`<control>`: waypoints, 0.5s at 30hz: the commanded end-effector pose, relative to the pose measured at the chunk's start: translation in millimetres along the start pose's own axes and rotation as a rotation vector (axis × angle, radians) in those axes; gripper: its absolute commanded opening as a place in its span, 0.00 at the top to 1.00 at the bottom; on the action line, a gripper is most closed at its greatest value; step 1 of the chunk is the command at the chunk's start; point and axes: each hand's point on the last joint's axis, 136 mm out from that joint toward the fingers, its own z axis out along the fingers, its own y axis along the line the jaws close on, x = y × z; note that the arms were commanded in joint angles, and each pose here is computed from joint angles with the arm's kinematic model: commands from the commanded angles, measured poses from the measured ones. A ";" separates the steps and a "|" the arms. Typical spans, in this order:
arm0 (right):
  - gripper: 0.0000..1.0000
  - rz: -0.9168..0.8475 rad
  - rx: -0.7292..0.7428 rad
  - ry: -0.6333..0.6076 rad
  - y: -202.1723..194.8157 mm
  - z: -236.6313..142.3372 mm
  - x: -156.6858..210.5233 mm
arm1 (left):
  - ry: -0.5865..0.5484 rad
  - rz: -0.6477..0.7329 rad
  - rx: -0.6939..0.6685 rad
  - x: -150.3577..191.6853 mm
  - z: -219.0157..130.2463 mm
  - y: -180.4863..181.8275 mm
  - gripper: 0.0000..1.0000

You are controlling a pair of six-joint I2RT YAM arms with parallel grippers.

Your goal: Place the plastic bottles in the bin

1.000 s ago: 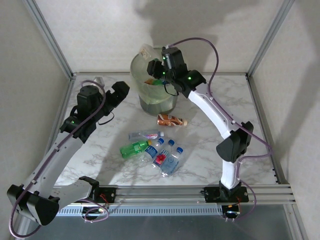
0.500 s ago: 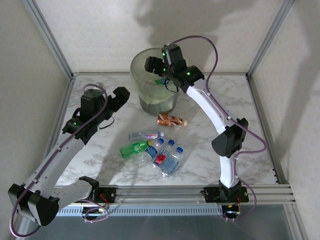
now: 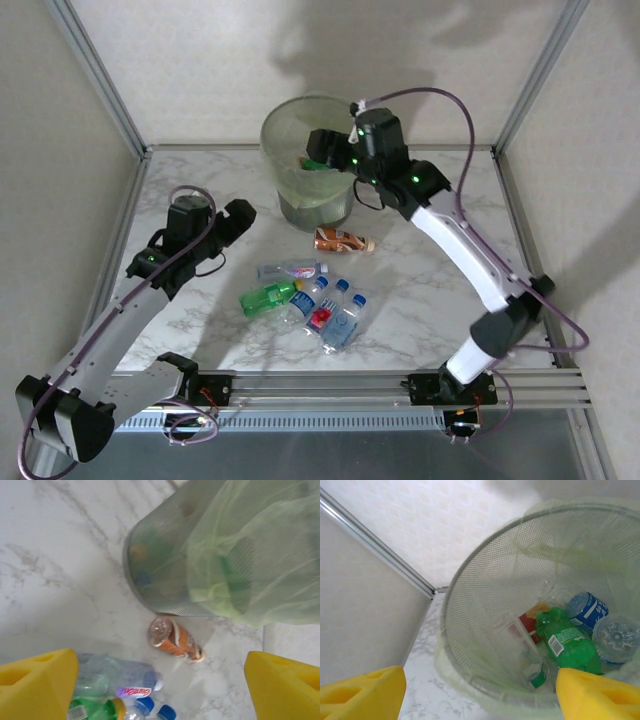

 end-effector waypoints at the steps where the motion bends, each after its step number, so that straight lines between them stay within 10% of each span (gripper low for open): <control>1: 0.22 -0.008 -0.035 -0.054 -1.8 -24.6 0.8 | 0.065 0.019 -0.021 19.0 0.7 11.7 0.16; 15: 0.22 0.099 0.174 0.102 -94.1 -50.9 111.4 | 0.165 -0.049 -0.148 59.4 21.7 58.4 0.16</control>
